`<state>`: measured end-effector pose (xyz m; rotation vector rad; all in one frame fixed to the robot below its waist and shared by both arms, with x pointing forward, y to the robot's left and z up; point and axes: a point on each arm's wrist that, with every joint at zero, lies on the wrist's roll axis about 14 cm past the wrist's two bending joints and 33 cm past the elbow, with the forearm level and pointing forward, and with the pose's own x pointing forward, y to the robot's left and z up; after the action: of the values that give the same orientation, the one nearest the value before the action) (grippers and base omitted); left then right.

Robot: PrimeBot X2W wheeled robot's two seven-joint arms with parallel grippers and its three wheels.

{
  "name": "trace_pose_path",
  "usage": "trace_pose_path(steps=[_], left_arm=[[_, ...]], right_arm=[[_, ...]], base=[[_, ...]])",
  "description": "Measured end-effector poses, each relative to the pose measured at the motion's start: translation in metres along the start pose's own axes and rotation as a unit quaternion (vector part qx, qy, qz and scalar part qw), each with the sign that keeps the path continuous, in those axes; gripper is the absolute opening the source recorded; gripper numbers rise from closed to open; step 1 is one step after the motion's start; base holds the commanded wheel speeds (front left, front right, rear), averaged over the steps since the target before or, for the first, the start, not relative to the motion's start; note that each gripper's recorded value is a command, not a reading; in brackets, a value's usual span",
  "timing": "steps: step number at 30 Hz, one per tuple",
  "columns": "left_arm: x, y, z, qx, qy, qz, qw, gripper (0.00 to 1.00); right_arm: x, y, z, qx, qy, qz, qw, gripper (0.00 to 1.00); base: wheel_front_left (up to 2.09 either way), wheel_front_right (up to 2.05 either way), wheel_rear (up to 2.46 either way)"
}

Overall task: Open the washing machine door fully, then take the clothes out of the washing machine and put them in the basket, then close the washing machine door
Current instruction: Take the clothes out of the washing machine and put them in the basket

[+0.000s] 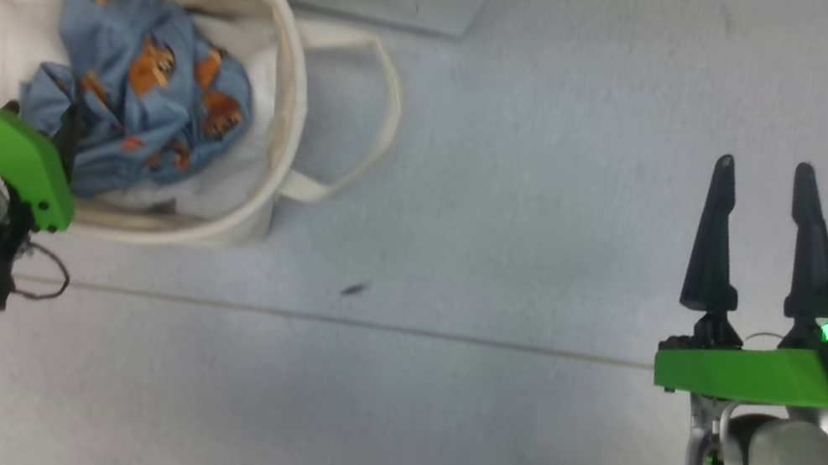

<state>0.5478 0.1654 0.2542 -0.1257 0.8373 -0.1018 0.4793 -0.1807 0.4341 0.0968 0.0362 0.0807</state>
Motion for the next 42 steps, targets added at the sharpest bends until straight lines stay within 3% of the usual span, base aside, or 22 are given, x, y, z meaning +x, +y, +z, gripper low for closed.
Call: trace_pose_path(steps=[5,12,19,26,32,42], left_arm=[[-0.036,0.006,0.035,0.012,-0.066,0.001,0.998,1.00],[-0.097,-0.019,0.088,0.019,-0.196,-0.047,0.979,1.00],[-0.178,-0.026,0.144,0.021,-0.330,-0.074,0.941,1.00],[-0.229,-0.024,0.094,0.021,-0.359,-0.058,0.931,1.00],[-0.270,-0.010,0.079,0.002,-0.395,-0.028,0.918,1.00],[-0.286,0.002,0.047,-0.011,-0.384,-0.014,0.923,1.00]], right_arm=[[-0.010,0.013,0.024,0.012,-0.021,0.014,1.000,1.00],[-0.048,0.014,0.046,0.034,-0.035,0.002,0.999,1.00],[-0.076,0.029,0.066,0.043,-0.055,0.018,0.997,1.00],[-0.092,0.047,0.085,0.039,-0.078,0.047,0.995,1.00],[-0.109,0.049,0.091,0.037,-0.087,0.051,0.994,1.00],[-0.116,0.043,0.097,0.034,-0.095,0.045,0.994,1.00]], base=[[0.00,0.00,0.00],[0.00,0.00,0.00],[0.00,0.00,0.00],[0.00,0.00,0.00],[0.00,0.00,0.00],[0.00,0.00,0.00]])
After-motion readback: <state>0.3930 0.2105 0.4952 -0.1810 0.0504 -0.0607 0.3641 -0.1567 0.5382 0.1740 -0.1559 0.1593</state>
